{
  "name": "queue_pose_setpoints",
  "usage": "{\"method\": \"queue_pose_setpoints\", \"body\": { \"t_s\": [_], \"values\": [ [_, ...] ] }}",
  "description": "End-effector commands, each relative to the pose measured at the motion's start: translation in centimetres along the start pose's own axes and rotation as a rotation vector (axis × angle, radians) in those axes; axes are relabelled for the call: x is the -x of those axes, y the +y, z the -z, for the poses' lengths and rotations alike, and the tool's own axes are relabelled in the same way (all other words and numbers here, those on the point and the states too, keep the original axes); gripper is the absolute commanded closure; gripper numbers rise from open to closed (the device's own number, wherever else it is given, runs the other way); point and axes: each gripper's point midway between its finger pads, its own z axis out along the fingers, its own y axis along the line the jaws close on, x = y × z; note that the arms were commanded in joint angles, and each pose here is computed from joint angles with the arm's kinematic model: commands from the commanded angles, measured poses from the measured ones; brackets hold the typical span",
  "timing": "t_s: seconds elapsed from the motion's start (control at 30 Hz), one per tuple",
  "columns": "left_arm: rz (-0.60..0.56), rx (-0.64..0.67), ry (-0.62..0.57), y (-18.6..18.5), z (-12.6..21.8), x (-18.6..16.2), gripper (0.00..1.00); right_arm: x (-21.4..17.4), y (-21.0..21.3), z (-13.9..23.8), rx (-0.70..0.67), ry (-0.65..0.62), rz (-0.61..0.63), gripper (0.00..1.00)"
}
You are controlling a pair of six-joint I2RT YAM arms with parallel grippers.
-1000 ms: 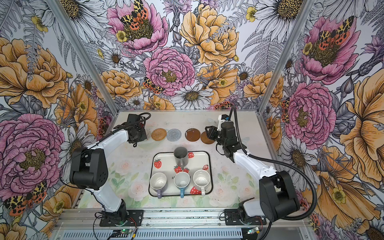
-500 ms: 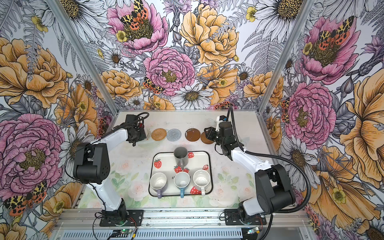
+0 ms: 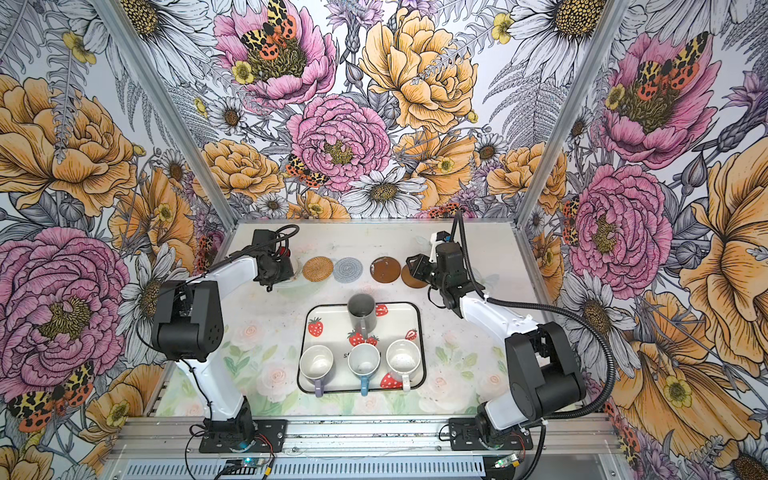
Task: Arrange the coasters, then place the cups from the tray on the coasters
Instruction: 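Carry the red-lined mug with the left gripper toward the multicolour woven coaster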
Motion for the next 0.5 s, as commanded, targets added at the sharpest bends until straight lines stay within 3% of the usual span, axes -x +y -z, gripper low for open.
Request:
{"method": "queue_pose_setpoints", "body": {
  "t_s": [0.0,0.47],
  "values": [
    [-0.012,-0.054,-0.121,-1.27,1.28,3.9,1.0,1.63,1.37,-0.09,0.043,-0.037,0.008,0.68],
    [-0.029,-0.048,-0.107,-1.17,0.83,3.55,1.0,1.63,1.54,-0.03,0.05,-0.034,0.009,0.68]
  ]
}}
